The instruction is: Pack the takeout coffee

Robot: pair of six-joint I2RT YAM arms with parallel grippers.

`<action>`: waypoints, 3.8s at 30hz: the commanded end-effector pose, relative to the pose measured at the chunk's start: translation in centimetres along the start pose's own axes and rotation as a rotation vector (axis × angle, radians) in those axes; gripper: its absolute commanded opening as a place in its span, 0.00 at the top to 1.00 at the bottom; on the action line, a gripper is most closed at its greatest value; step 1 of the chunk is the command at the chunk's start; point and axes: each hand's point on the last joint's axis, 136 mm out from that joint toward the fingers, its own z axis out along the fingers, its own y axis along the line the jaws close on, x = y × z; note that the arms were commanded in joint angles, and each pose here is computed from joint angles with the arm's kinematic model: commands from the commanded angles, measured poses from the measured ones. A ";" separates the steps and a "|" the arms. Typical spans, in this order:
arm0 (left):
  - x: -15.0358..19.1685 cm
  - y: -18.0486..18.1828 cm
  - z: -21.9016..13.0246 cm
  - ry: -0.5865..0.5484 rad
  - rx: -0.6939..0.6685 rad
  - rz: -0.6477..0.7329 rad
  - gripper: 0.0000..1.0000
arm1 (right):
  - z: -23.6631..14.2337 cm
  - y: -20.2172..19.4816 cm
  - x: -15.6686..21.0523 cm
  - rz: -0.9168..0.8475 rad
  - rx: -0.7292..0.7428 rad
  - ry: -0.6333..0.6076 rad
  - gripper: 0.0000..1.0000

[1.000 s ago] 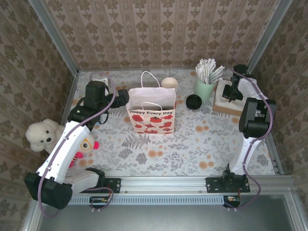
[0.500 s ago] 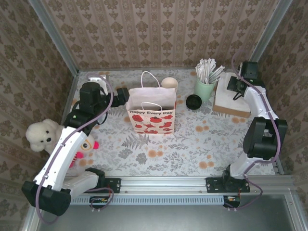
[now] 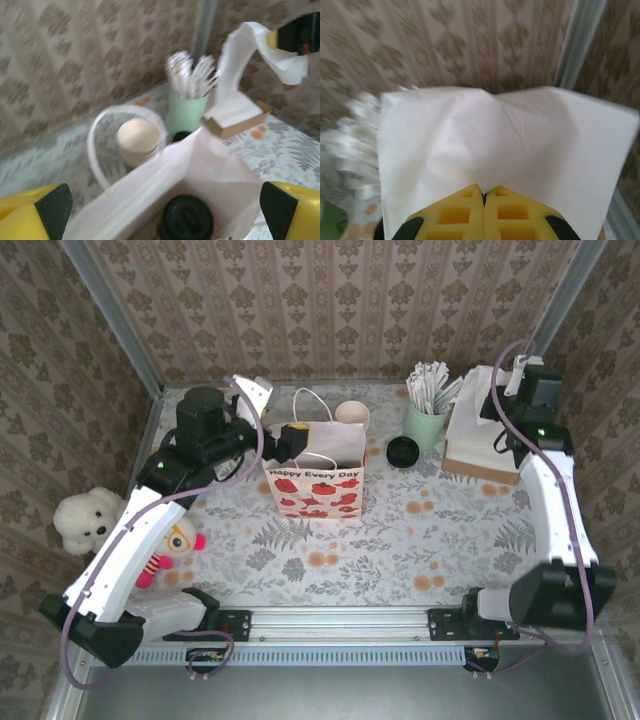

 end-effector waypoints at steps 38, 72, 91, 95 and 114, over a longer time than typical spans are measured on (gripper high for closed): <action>-9.1 -1.8 8.1 -0.120 0.178 0.314 0.72 | -20.9 21.7 -7.8 -0.307 -0.816 -0.239 1.00; -9.4 -5.4 3.5 -0.211 0.427 0.444 1.00 | -18.9 19.9 -5.1 -0.714 -0.678 -0.197 0.00; -9.4 -7.6 1.6 -0.225 0.557 0.495 1.00 | -17.9 26.0 -0.4 -0.922 -1.045 0.061 0.36; -9.5 -7.5 1.5 -0.219 0.549 0.487 1.00 | -18.0 26.3 0.2 -0.931 -1.054 0.064 0.57; -11.8 2.9 -1.2 -0.259 -0.199 0.395 0.04 | -16.5 24.0 -1.8 -0.689 -0.817 0.044 1.00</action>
